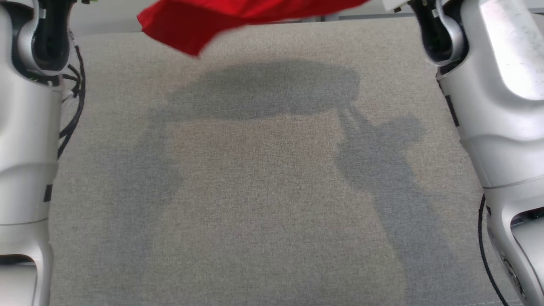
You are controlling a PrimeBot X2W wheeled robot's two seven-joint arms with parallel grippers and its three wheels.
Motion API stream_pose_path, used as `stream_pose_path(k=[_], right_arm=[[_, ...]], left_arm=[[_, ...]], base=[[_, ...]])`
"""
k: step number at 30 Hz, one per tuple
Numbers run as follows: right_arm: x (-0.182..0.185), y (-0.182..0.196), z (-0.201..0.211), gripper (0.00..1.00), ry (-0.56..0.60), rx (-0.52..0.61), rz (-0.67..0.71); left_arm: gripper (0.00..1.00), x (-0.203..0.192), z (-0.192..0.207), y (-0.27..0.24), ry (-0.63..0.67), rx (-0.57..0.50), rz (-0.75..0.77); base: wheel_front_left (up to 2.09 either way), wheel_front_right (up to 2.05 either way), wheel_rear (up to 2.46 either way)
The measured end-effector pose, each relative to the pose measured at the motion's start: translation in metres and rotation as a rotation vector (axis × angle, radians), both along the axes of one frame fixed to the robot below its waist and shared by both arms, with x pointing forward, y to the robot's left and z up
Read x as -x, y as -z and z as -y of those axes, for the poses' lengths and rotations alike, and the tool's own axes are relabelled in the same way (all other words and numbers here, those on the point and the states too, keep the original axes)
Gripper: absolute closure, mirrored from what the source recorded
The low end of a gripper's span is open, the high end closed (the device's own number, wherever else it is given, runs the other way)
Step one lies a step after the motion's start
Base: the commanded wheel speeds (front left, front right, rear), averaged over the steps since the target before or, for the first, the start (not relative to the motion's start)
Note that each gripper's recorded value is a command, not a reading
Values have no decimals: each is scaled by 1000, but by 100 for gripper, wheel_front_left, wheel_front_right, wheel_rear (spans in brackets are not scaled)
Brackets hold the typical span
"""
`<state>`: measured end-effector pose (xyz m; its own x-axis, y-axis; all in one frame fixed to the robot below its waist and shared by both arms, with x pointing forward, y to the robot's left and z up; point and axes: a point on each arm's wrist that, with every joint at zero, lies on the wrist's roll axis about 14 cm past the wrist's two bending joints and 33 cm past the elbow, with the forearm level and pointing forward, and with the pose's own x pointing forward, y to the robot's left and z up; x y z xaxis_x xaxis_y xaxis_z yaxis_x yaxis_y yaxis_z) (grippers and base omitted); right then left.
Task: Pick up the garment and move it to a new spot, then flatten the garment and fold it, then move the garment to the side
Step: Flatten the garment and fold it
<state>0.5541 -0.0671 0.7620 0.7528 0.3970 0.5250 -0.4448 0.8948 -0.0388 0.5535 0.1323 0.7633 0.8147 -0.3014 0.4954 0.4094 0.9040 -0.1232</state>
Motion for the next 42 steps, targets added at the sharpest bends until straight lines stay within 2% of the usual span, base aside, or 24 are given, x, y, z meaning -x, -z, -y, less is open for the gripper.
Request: stream_pose_path(k=[3,6,10,14,19,24,29,38,42], right_arm=[[-13,36,-7,100,-9,24,-82],[-16,107,-14,100,-27,86,-244],[3,207,-16,100,-60,159,-477],[27,261,-9,100,-79,160,-617],[43,279,3,100,-80,143,-663],[58,283,1,100,-107,123,-673],[75,275,-1,100,-134,95,-645],[132,282,1,100,-168,96,-644],[154,278,5,100,-165,59,-639]], left_arm=[[100,-10,9,23,29,11,-54],[100,-12,15,81,45,-19,-188],[100,4,14,168,58,0,-387],[100,35,13,224,77,91,-519],[100,70,-3,255,58,151,-580],[100,95,-12,258,29,213,-580],[100,125,-12,264,18,230,-592],[100,183,-15,282,-24,276,-662],[100,203,-15,277,-26,307,-655]], base=[[0,0,0],[0,0,0],[0,0,0],[0,0,0],[0,0,0],[0,0,0],[0,0,0],[0,0,0],[0,0,0]])
